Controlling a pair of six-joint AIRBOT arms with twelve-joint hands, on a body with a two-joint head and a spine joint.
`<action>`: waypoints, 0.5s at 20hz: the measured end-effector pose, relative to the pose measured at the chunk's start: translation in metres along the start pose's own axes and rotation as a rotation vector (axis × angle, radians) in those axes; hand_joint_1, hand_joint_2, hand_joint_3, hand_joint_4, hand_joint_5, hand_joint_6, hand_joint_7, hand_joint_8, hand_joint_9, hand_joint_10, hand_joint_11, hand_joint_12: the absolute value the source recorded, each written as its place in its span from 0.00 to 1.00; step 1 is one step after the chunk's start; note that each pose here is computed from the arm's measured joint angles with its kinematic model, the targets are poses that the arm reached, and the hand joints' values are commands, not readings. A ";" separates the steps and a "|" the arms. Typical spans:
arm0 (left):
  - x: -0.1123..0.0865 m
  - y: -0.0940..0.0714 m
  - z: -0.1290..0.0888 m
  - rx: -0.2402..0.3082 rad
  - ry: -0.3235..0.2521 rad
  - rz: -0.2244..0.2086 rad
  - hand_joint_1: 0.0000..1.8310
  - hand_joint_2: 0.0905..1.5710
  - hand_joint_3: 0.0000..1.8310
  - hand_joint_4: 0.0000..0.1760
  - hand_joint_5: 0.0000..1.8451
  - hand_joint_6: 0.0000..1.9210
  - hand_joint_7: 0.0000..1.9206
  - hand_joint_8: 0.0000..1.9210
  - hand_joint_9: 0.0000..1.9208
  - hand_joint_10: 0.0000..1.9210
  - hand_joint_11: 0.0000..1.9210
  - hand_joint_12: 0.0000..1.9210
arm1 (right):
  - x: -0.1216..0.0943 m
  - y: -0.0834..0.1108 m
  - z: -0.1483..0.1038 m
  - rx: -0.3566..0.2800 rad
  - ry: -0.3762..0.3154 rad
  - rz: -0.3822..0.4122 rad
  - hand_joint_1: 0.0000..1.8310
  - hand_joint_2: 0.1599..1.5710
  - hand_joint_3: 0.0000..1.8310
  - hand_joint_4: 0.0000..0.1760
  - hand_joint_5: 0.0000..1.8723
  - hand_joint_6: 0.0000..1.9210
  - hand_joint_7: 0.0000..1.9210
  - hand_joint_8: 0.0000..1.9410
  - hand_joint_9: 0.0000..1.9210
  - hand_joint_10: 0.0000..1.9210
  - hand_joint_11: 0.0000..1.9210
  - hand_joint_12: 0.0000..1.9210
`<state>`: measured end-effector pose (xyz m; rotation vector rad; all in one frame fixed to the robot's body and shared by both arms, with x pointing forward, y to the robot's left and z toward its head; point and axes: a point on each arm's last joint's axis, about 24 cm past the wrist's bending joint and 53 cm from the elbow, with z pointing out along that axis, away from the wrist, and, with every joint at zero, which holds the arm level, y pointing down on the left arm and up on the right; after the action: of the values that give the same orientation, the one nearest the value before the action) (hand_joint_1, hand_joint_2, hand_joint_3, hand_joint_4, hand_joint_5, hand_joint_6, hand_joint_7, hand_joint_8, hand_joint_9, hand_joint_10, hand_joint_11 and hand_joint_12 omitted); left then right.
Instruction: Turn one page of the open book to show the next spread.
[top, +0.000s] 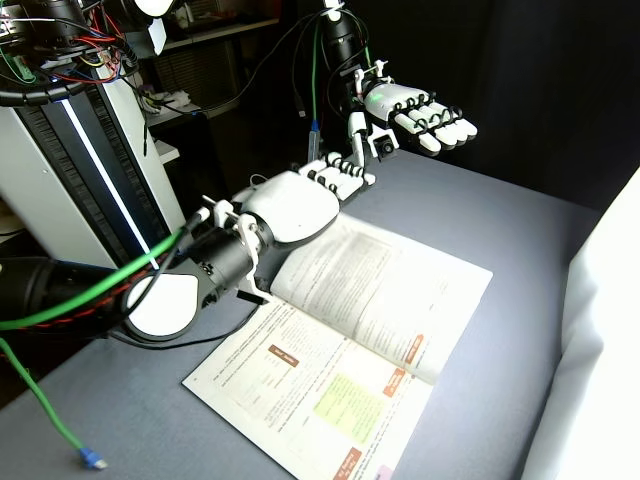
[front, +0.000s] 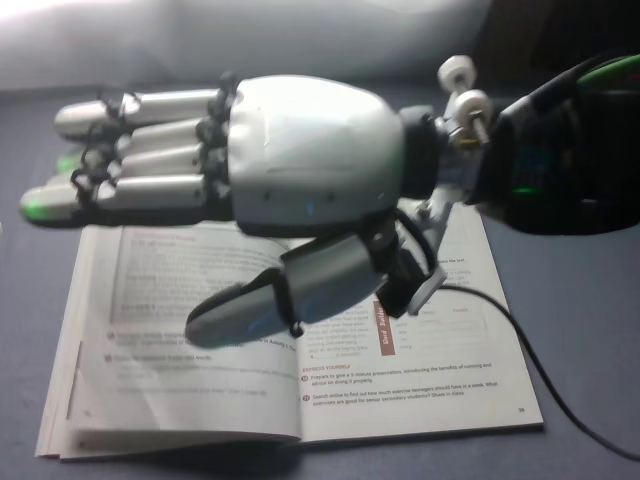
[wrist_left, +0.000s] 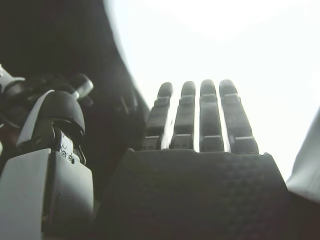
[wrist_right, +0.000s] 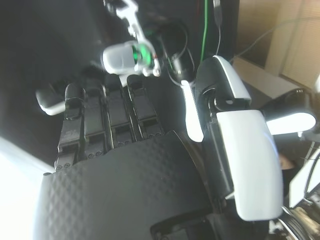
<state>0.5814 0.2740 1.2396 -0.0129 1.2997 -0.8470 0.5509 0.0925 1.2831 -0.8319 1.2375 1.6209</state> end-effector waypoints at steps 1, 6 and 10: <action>0.000 0.000 0.000 -0.001 0.001 0.000 0.00 0.98 0.04 0.00 0.02 0.00 0.00 0.00 0.00 0.00 0.00 0.00 | -0.012 -0.003 -0.008 0.020 -0.028 -0.018 0.00 0.81 0.00 0.00 0.03 0.01 0.10 0.00 0.10 0.01 0.04 0.02; 0.005 -0.004 0.000 0.016 0.018 -0.004 0.00 0.77 0.00 0.00 0.00 0.00 0.00 0.00 0.00 0.00 0.00 0.00 | -0.042 -0.024 -0.042 0.157 -0.088 -0.047 0.00 0.77 0.00 0.00 0.00 0.00 0.11 0.00 0.11 0.01 0.00 0.00; 0.018 -0.002 -0.002 0.006 0.045 -0.030 0.00 0.79 0.00 0.00 0.00 0.00 0.00 0.00 0.00 0.00 0.00 0.00 | -0.049 -0.054 -0.107 0.339 -0.119 -0.015 0.00 0.78 0.00 0.00 0.01 0.00 0.11 0.00 0.11 0.01 0.01 0.00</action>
<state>0.5792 0.2634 1.2250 -0.0087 1.3415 -0.8813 0.6181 -0.0182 1.2794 -0.5234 1.3669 1.3755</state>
